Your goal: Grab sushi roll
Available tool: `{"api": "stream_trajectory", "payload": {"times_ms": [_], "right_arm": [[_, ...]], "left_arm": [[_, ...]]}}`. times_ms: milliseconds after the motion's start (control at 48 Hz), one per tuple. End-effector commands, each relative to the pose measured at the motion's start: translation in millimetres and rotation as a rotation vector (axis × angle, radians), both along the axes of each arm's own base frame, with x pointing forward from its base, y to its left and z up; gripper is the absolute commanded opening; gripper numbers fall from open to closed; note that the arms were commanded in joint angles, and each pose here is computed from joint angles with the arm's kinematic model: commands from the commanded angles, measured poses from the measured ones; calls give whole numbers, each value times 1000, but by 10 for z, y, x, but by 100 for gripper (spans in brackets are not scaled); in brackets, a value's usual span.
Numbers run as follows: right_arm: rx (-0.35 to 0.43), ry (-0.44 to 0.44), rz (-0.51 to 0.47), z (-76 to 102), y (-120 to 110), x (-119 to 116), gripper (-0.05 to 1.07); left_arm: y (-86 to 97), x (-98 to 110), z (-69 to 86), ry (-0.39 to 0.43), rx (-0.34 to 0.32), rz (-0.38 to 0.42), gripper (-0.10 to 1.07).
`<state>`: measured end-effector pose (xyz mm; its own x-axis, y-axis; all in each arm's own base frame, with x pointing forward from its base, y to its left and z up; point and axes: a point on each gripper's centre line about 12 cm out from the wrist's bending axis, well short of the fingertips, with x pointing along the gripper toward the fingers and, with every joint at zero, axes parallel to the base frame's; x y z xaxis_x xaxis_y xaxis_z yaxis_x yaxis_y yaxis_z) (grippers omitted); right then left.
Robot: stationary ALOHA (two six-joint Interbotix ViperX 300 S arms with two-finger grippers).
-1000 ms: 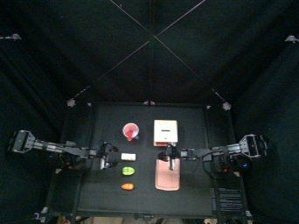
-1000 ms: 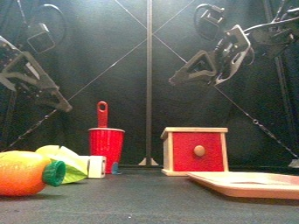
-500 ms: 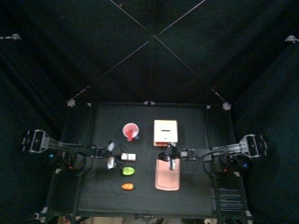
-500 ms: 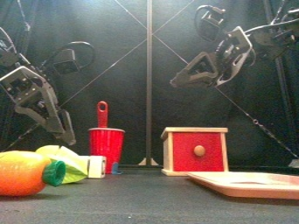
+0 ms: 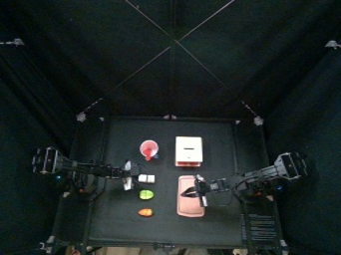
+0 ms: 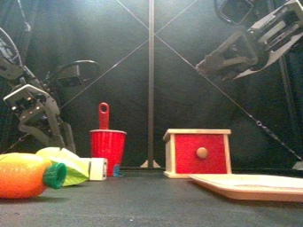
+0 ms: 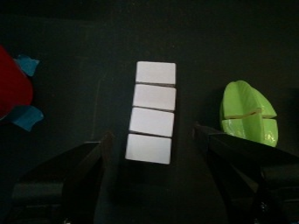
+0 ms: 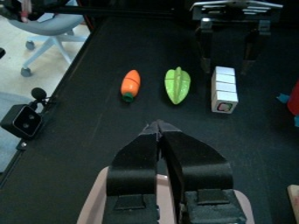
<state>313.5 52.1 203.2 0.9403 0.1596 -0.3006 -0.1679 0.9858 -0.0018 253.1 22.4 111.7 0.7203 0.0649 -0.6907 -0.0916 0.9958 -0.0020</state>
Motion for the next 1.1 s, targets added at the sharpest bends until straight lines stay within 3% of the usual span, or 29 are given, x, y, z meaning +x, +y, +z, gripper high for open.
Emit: {"api": "stream_trajectory", "payload": {"times_ms": [0, 292, 646, 896, 1083], "right_arm": [[1, -39, 3, 104, 0, -11, 2], [-1, -31, 4, 77, -2, -28, 2], [-3, -21, 2, 40, -11, -51, 2], [-2, -44, -3, 118, -28, -16, 2], [6, -46, -12, 128, -42, -16, 2]], "left_arm": [[18, 72, 29, -15, 6, 0, 104], [23, 88, -120, 42, 0, 2, 104], [37, 190, -169, 57, 0, 2, 100], [35, 211, -159, 58, 13, -17, 80], [33, 210, -48, 28, 22, -24, 61]]}}
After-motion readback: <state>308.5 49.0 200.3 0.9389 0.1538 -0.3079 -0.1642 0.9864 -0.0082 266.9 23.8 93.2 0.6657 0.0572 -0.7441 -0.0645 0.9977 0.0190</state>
